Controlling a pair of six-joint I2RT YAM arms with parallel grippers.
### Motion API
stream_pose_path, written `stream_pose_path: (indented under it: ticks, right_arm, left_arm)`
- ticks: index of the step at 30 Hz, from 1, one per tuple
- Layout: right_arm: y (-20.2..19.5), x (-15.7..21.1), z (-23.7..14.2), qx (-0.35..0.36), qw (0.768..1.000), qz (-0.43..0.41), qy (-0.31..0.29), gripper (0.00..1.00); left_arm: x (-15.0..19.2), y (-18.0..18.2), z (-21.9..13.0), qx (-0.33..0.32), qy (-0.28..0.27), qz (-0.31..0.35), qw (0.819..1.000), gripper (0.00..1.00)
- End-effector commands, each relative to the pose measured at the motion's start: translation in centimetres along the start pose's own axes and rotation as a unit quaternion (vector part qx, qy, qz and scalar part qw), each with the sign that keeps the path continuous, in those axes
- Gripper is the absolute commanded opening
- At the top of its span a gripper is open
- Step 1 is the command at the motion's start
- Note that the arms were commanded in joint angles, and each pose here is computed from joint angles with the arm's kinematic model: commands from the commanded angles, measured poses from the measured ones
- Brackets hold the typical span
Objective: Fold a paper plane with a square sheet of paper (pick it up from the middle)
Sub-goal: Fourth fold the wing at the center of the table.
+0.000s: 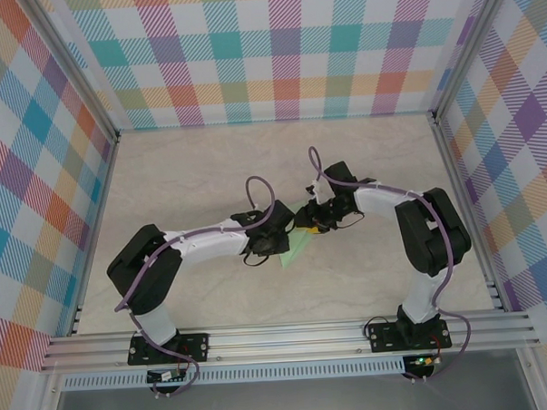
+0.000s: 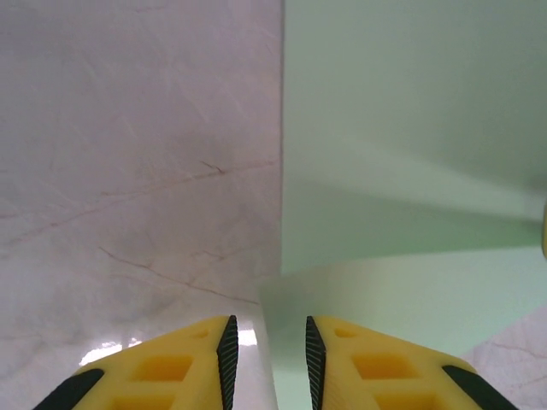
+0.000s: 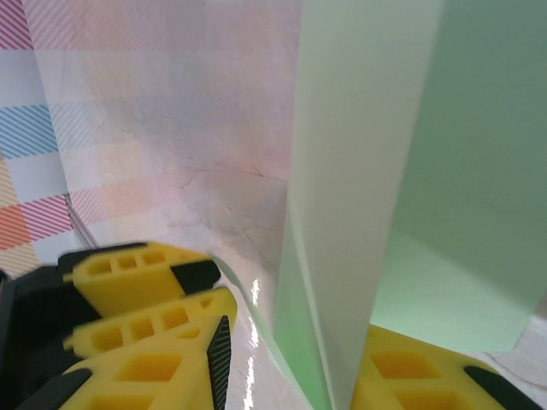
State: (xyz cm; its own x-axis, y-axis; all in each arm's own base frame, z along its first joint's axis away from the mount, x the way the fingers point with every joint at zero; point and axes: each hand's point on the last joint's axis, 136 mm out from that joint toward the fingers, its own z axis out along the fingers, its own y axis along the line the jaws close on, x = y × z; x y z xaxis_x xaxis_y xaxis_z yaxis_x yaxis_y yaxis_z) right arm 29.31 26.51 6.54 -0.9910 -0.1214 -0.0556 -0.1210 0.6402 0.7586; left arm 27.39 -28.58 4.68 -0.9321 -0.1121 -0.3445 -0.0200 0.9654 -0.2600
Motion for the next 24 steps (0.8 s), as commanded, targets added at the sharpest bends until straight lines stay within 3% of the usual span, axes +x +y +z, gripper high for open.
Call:
stream_pose_path:
  ticks: [1, 17, 24]
  right_arm:
    - [0.7, 0.4, -0.1, -0.025, 0.999, -0.026, 0.018, 0.37]
    - [-0.4, 0.8, 0.7, -0.012, 0.998, -0.046, 0.042, 0.32]
    - [-0.8, 0.3, 0.9, -0.006, 0.999, -0.025, 0.026, 0.15]
  left_arm:
    - [-0.6, -0.5, -0.4, 0.023, 0.004, -0.015, 1.000, 0.29]
    - [-0.9, -1.0, 1.1, 0.013, 0.022, -0.006, 1.000, 0.26]
    - [-1.5, -0.9, -0.4, 0.014, 0.005, -0.004, 1.000, 0.28]
